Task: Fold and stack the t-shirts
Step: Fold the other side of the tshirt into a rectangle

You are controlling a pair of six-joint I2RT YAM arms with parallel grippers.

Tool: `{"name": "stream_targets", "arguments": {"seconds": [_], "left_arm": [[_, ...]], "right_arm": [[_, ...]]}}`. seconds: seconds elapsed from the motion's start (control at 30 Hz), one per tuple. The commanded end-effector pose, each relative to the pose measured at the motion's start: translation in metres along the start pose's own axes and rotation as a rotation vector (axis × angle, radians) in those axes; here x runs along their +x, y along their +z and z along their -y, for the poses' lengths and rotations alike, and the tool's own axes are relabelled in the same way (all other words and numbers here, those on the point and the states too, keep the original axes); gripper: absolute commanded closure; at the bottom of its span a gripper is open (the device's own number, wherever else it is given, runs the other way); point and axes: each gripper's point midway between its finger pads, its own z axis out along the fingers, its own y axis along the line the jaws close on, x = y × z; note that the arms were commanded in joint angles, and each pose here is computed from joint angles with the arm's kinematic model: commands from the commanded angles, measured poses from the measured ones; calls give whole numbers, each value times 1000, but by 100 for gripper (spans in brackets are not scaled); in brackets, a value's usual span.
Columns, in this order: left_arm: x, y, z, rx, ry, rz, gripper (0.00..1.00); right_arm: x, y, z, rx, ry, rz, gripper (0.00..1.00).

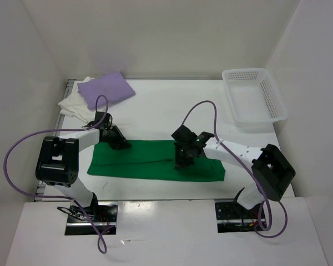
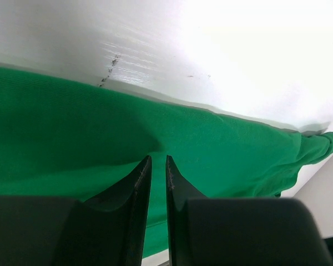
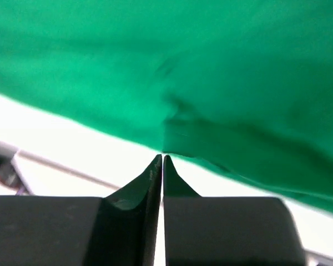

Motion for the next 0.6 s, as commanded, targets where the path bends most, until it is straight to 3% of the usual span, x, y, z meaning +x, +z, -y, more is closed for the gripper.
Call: {"name": "stream_targets", "arguments": {"seconds": [0.0,0.07,0.1,0.13,0.2,0.33,0.43,0.57], "left_arm": [[-12,-9,17,61,31,23,77],[-11,-11,18,61,31,23,77],[-15,-14,22,72,38,35,77],[-13,-15,21,66,35,29,77],[-17,-18,26,79,42,43,77],[-22,-28,34,93,56,76,77],[-18,-31,45,104,90,70,77],[-9,-37,72,150,152,78,77]], "right_arm": [[24,-25,-29,-97,13,-81,92],[15,-46,-47,-168,5,-54,83],[10,-52,-47,-174,22,-44,69],[2,-56,-47,-185,21,-23,62],[-11,-60,-39,-187,29,6,60],[-45,-42,8,-87,90,103,80],[-39,-16,25,-23,86,82,95],[-52,-12,37,5,141,176,100]]}}
